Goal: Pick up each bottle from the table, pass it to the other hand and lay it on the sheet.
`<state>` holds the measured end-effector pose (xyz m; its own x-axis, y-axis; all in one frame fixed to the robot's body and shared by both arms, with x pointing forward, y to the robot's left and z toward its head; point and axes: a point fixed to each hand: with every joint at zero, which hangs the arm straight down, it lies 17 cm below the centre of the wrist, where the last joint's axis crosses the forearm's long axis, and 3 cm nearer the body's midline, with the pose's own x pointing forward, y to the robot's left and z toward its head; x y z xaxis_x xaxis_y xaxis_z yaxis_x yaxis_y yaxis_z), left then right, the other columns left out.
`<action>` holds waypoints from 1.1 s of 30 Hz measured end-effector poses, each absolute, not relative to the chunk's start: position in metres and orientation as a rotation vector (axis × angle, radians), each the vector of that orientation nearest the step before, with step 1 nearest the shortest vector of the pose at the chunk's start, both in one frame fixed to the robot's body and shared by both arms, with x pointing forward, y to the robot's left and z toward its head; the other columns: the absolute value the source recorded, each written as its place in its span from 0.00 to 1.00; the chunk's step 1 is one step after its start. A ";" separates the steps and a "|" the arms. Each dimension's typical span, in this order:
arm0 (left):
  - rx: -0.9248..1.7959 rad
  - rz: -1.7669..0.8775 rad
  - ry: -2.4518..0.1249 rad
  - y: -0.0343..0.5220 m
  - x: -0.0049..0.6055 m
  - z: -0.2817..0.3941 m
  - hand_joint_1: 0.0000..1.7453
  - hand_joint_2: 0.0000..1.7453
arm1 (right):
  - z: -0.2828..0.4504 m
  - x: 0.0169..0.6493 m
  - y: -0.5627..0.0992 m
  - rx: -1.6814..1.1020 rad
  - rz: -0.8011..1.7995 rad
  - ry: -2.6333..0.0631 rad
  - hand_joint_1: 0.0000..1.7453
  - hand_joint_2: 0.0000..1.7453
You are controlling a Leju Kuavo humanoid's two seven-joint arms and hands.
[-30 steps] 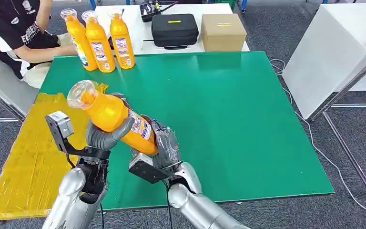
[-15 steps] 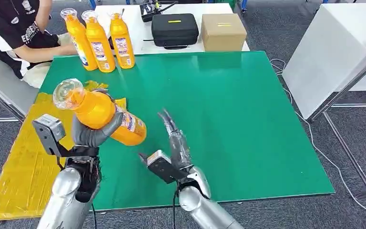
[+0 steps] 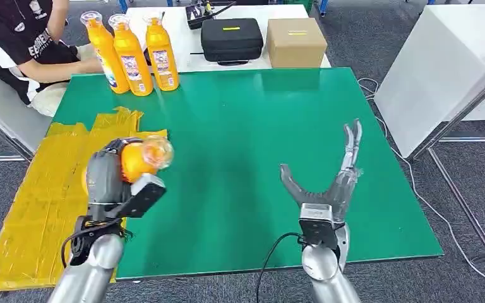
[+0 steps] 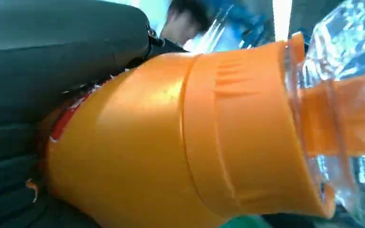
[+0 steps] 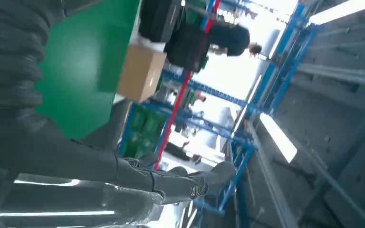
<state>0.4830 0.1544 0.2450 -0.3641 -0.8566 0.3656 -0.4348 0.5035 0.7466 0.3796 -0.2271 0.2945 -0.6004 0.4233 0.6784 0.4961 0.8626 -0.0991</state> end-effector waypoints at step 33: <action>1.342 -1.359 -1.393 0.187 0.535 0.080 1.00 1.00 | 0.297 0.381 -0.246 -0.719 -0.154 -2.252 0.00 1.00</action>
<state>0.5353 0.1870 0.0801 -0.1601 -0.9763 -0.1455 -0.1695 -0.1180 0.9784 0.3809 -0.2458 0.2966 -0.5578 0.4500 0.6974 0.5407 0.8345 -0.1059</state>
